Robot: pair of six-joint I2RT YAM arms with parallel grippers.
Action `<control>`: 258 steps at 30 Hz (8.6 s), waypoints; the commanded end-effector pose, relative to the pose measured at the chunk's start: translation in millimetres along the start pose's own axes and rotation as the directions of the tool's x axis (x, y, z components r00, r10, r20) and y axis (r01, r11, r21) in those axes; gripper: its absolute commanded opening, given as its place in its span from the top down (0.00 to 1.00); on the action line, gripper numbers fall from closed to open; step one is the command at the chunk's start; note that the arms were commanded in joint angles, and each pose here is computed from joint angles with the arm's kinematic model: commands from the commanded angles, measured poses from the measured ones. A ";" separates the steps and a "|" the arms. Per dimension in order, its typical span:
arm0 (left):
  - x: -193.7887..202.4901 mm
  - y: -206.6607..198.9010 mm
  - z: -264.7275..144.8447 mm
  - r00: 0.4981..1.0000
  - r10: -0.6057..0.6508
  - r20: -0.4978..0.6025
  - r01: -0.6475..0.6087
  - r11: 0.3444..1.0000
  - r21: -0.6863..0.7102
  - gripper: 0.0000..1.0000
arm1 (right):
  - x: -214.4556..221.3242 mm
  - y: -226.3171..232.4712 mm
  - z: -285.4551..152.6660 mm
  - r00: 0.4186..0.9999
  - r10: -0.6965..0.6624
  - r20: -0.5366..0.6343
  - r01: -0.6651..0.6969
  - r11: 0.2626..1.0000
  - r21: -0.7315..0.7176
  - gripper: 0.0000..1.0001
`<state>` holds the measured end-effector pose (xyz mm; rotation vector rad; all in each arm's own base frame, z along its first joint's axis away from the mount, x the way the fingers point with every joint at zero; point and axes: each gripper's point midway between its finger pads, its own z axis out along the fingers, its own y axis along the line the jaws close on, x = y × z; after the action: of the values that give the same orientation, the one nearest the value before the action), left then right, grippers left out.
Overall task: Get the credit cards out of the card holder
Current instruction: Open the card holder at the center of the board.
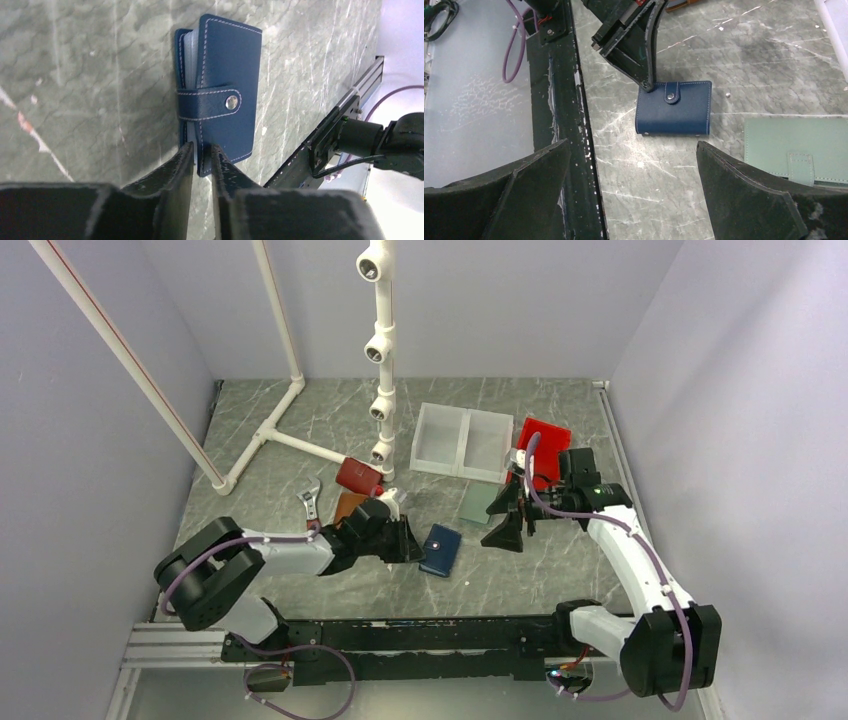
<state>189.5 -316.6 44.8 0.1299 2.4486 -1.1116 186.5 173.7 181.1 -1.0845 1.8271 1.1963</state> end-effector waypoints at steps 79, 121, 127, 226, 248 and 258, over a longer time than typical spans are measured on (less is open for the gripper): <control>-13.3 -6.0 11.3 0.954 0.242 -0.176 -0.298 0.711 -0.637 0.83 | -17.2 -11.6 -9.4 0.994 -0.106 0.025 0.102 0.988 0.119 0.00; -23.2 -66.6 -26.2 0.991 0.071 0.117 -0.059 0.993 -0.097 1.00 | -2.3 -6.6 16.5 1.000 -0.030 0.002 0.030 0.999 0.016 0.01; -26.1 -77.2 -28.7 0.988 0.057 0.146 -0.054 0.998 -0.028 1.00 | -0.6 -7.1 27.6 0.999 0.052 0.016 -0.052 0.999 -0.015 0.02; -40.1 -75.4 -47.4 0.990 0.044 0.133 -0.046 0.999 0.013 1.00 | 39.2 -76.0 59.2 0.957 0.222 -0.187 -0.140 0.918 0.372 0.74; 1.5 45.7 -62.9 0.997 -0.074 0.037 0.082 0.910 -0.406 1.00 | 39.1 -46.6 64.7 0.963 0.129 -0.236 -0.090 0.982 0.167 0.63; 6.9 47.2 -54.4 0.996 -0.089 0.006 0.083 0.910 -0.406 1.00 | 48.0 -45.3 71.2 0.955 0.131 -0.265 -0.090 0.983 0.162 0.73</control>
<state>173.2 -245.4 40.7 -0.0780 2.6545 -0.6233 210.4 208.5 92.5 -1.0740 2.2316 0.9883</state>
